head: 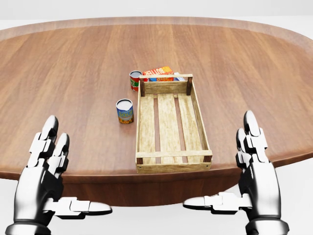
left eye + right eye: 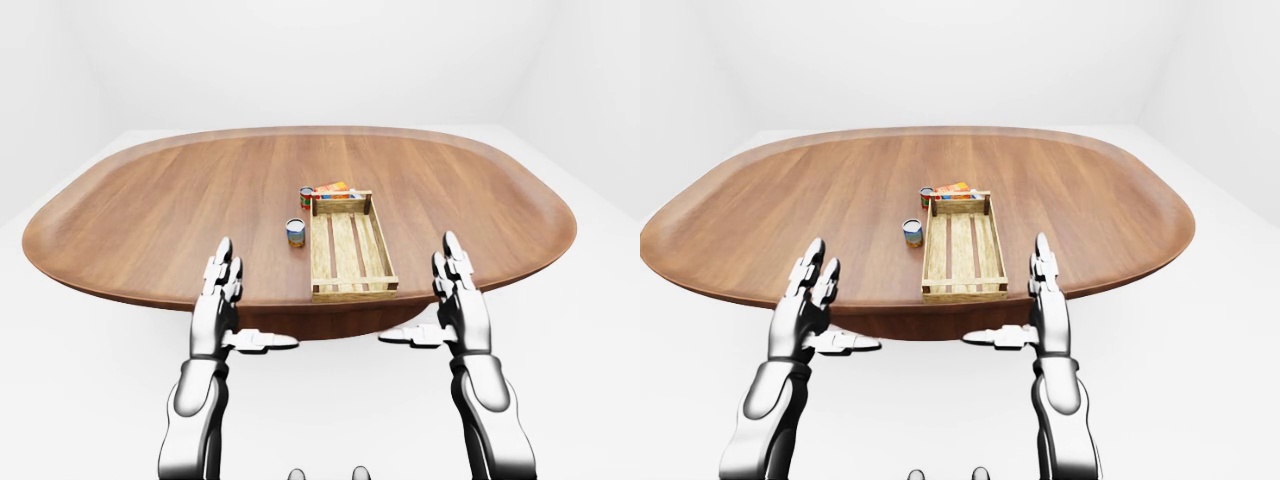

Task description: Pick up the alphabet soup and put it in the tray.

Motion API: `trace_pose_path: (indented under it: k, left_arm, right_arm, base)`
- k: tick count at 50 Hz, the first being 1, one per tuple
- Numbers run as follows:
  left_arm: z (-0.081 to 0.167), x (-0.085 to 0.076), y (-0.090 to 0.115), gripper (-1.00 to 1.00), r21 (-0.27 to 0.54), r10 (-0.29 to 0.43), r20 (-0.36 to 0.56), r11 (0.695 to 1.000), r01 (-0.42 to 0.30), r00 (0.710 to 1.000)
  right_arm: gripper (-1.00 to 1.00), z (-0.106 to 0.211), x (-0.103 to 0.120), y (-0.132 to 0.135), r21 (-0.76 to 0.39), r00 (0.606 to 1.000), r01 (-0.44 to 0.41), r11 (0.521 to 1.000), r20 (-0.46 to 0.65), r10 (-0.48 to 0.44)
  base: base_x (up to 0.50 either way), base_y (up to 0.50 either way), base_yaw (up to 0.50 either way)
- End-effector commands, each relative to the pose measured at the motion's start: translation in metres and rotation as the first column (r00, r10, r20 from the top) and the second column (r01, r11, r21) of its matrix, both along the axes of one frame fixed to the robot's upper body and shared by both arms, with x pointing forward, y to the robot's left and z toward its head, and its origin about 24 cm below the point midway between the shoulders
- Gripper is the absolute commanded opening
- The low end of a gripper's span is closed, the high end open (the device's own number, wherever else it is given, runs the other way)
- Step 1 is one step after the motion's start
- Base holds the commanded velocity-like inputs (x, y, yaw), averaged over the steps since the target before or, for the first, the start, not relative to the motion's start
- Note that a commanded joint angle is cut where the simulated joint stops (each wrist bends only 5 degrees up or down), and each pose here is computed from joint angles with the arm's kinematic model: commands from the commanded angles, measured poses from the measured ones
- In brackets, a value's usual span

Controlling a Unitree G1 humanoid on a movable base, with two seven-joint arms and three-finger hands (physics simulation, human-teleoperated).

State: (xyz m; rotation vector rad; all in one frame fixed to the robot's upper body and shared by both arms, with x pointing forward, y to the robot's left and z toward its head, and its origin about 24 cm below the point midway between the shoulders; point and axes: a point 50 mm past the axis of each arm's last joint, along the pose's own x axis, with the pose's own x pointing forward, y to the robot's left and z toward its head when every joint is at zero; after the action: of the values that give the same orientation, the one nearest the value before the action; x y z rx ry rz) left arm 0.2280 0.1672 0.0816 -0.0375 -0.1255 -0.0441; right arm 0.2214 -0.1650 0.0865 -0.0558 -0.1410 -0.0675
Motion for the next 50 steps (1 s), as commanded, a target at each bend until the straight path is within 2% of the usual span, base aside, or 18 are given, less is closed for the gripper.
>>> trace_pose_path:
  k: [1, 14, 21, 35, 37, 43, 50]
  left_arm:
    - [0.008, -0.011, 0.003, 1.0, -0.01, -0.001, 0.036, 1.0, 0.002, 0.999]
    - [0.022, -0.017, 0.007, 1.0, -0.019, 0.007, 0.095, 1.0, -0.005, 0.996]
    - [0.03, -0.022, 0.01, 1.0, -0.027, 0.014, 0.13, 1.0, -0.011, 0.991]
    - [0.027, -0.022, 0.006, 1.0, -0.023, 0.005, 0.117, 1.0, -0.002, 0.993]
    - [0.028, -0.022, 0.007, 1.0, -0.022, 0.006, 0.121, 1.0, -0.003, 0.993]
    - [0.029, -0.021, 0.008, 1.0, -0.024, 0.011, 0.125, 1.0, -0.008, 0.992]
    - [0.029, -0.022, 0.008, 1.0, -0.029, 0.007, 0.125, 1.0, -0.003, 0.992]
  right_arm:
    - [0.99, 0.016, -0.014, -0.002, -0.02, 0.998, 0.014, 1.0, 0.065, -0.013]
    - [0.99, 0.034, -0.029, -0.004, -0.012, 0.991, 0.013, 1.0, 0.136, -0.011]
    - [1.0, 0.042, -0.036, -0.004, -0.003, 0.986, 0.012, 1.0, 0.167, -0.012]
    - [1.0, 0.045, -0.038, -0.003, 0.0, 0.984, 0.011, 1.0, 0.18, -0.011]
    - [1.0, 0.046, -0.037, -0.001, -0.029, 0.983, 0.013, 0.999, 0.184, -0.007]
    - [0.99, 0.046, -0.039, 0.002, -0.036, 0.983, -0.002, 0.999, 0.183, 0.009]
    - [0.99, 0.047, -0.04, 0.004, -0.055, 0.983, -0.011, 0.998, 0.181, 0.021]
  base:
    - [0.0, 0.0, 0.0]
    - [0.0, 0.0, 0.0]
    - [0.0, -0.46, 0.0]
    - [0.0, -0.5, 0.0]
    - [0.0, -0.5, 0.0]
    - [0.0, 0.0, 0.0]
    - [0.46, 0.0, 0.0]
